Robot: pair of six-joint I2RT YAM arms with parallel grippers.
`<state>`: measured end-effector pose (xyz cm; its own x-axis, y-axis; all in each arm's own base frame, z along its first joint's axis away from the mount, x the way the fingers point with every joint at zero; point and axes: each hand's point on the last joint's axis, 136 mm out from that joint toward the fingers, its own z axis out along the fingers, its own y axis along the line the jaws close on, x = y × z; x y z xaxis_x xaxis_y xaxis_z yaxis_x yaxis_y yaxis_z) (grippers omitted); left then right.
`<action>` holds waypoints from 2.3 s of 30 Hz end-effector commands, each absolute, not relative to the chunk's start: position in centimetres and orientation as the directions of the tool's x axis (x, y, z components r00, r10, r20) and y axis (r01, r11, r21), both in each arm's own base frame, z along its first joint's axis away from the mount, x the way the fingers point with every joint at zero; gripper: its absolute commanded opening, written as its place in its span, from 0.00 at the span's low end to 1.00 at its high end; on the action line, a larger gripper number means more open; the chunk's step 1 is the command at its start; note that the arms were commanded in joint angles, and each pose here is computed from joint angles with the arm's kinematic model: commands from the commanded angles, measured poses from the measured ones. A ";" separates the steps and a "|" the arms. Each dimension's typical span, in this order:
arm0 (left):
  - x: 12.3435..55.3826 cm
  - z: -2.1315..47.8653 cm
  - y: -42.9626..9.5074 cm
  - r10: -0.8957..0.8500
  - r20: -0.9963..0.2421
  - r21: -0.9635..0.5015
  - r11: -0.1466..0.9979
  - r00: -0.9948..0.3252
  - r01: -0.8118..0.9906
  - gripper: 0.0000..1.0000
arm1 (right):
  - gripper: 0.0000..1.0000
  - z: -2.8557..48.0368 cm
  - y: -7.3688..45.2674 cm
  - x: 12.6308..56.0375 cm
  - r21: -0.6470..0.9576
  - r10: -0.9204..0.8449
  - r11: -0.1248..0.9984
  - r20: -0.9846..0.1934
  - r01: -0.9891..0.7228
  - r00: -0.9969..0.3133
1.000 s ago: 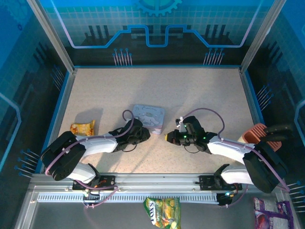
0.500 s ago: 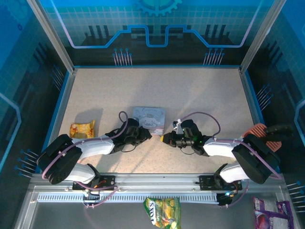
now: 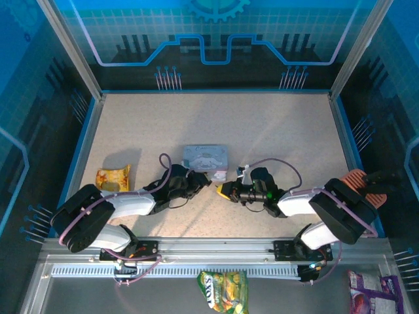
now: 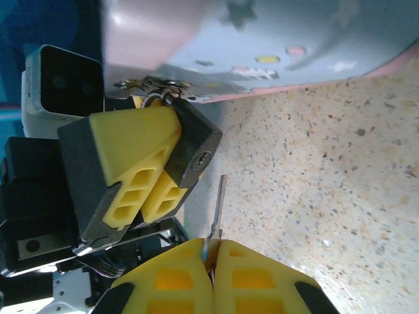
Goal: Unlock the padlock with the key
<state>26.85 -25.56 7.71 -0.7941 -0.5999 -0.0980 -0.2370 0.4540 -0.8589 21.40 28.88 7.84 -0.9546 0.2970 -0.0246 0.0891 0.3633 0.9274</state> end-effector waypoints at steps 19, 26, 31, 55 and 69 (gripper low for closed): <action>29.0 8.2 -28.2 -0.630 -0.087 -0.924 0.340 -0.772 -0.174 0.00 | 0.00 8.1 26.2 23.2 0.974 0.391 0.118 0.134 0.194 -0.911; 29.4 8.2 -29.6 -0.615 -0.043 -0.935 0.304 -0.787 -0.186 0.00 | 0.00 8.8 26.1 23.5 0.976 0.375 0.097 0.145 0.194 -0.916; 29.2 8.3 -29.9 -0.610 -0.027 -0.939 0.288 -0.792 -0.190 0.00 | 0.00 9.4 26.3 23.5 0.980 0.360 0.090 0.132 0.176 -0.924; 28.4 9.4 -29.8 -0.624 0.061 -0.959 0.180 -0.779 -0.219 0.00 | 0.00 10.5 26.2 23.6 0.988 0.346 0.075 0.099 0.132 -0.933; 28.5 11.4 -30.2 -0.612 0.104 -0.976 0.087 -0.784 -0.197 0.00 | 0.00 12.0 26.0 24.2 0.996 0.331 0.053 0.055 0.077 -0.942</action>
<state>28.93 -29.25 8.76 -0.7581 -0.6492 0.0614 -0.2388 0.1888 -0.9525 23.86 25.84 10.48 -0.9296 0.3499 0.1158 0.1504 0.0734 0.9859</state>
